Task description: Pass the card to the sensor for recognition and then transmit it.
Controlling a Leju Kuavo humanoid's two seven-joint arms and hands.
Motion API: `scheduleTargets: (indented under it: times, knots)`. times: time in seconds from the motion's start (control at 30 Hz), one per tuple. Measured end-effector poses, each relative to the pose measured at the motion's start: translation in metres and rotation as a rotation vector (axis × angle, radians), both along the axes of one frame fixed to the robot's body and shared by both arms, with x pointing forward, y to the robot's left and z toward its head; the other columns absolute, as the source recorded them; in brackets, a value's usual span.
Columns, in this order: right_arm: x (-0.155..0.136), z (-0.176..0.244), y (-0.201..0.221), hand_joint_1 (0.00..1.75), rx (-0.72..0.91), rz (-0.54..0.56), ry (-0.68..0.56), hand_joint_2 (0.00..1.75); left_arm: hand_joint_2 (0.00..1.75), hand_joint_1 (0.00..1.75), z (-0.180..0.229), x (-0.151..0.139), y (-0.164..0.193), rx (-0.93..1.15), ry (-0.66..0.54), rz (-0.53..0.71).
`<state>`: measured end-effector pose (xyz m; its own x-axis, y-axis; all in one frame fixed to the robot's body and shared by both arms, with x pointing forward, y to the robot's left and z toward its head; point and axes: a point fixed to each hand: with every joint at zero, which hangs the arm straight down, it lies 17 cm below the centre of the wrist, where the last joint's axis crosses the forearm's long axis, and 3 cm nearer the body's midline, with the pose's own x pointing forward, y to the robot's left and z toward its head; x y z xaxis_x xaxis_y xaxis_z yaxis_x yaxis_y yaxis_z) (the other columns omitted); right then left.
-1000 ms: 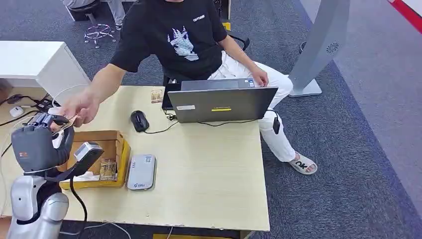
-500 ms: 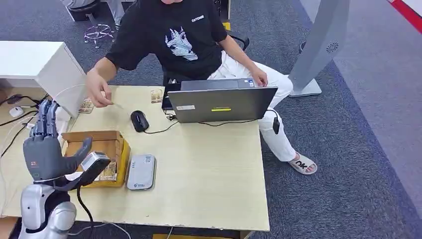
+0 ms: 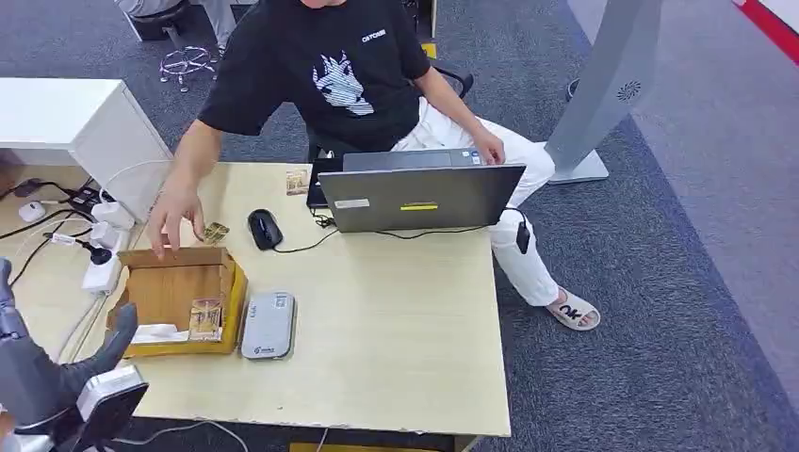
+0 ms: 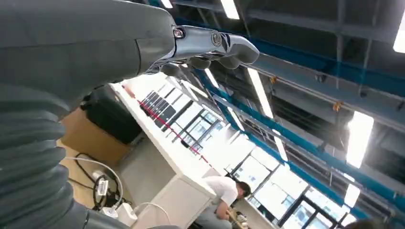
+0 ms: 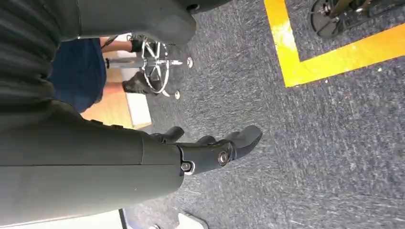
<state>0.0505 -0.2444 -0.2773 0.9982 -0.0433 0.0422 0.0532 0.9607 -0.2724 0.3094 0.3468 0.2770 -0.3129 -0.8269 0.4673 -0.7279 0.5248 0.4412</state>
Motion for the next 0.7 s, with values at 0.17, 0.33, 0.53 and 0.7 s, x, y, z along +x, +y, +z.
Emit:
scheduleTargets:
  times: [0.17,0.33,0.53,0.7]
  knots:
    - [-0.002,0.001,0.002,0.00,-0.008,-0.022,-0.003,1.75,1.75,0.00,-0.032,-0.041,0.057,-0.309,-0.016,0.077]
    - [-0.003,0.001,0.001,0.00,-0.012,-0.028,-0.001,1.75,1.75,0.00,-0.051,-0.077,0.103,-0.333,-0.004,0.247]
    - [-0.003,0.001,0.002,0.00,-0.011,-0.036,0.000,1.75,1.75,0.00,-0.062,-0.094,0.119,-0.348,0.015,0.336]
    - [-0.001,0.001,0.001,0.00,-0.015,-0.028,-0.009,1.75,1.75,0.00,-0.095,-0.100,0.147,-0.512,0.103,0.379]
